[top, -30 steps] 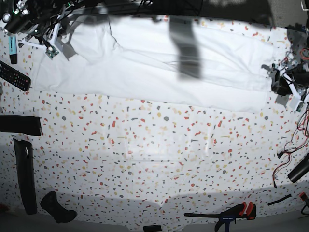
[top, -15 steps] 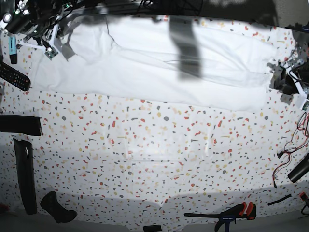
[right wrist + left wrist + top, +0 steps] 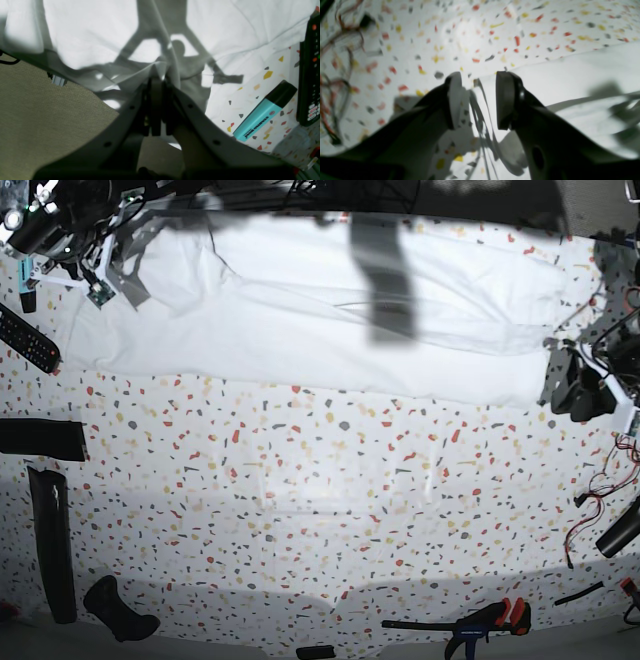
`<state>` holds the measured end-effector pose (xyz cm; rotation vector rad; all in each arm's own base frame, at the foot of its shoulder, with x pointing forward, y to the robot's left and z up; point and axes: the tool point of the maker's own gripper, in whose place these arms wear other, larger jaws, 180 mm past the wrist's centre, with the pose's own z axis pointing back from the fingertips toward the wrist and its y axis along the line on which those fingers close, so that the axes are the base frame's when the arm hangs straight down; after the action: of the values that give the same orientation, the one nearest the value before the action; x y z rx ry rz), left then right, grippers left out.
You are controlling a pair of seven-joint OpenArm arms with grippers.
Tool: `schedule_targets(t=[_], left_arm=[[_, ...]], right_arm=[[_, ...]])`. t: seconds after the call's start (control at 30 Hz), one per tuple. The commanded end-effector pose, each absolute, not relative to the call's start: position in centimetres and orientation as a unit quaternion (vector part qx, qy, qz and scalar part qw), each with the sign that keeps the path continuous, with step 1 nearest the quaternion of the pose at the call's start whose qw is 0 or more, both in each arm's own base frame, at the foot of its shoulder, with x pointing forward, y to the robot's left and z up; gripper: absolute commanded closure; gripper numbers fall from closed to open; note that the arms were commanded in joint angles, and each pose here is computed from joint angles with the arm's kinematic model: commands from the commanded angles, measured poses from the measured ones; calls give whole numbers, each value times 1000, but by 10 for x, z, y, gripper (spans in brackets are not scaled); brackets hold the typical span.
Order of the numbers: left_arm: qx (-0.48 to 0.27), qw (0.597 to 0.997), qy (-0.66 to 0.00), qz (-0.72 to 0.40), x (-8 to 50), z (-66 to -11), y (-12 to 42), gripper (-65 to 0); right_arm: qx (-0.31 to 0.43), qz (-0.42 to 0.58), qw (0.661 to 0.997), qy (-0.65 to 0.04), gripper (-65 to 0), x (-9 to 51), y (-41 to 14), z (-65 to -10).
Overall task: Fold the T-shirt properly
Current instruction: 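Move both grippers to the ends of the shirt strip and pinch them, then drag the strip ends with both grippers to straighten the strip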
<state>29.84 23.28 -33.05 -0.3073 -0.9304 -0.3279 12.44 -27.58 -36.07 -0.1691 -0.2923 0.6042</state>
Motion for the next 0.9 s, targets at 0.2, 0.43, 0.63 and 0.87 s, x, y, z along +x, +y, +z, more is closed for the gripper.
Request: schedule_targets(t=[0.2,0.43,0.63,0.87], left_arm=[[-203,882,-371,-208,282,-360,171,-224],[-197,901,-306,-236,260,-381,168,-224],[-173,917,-262,-246,229,-395,197,-224],[-188,918,-253,-239,206,-395,210,-224]], right_arm=[[-92,302,938,-146,0,127,-279,-356],[-92,302,938,-146,0,127,-279,-356],[-92,302,938,-146,0,127,-279,-356],[-89,302,937,-148,0,128,-278,-356]])
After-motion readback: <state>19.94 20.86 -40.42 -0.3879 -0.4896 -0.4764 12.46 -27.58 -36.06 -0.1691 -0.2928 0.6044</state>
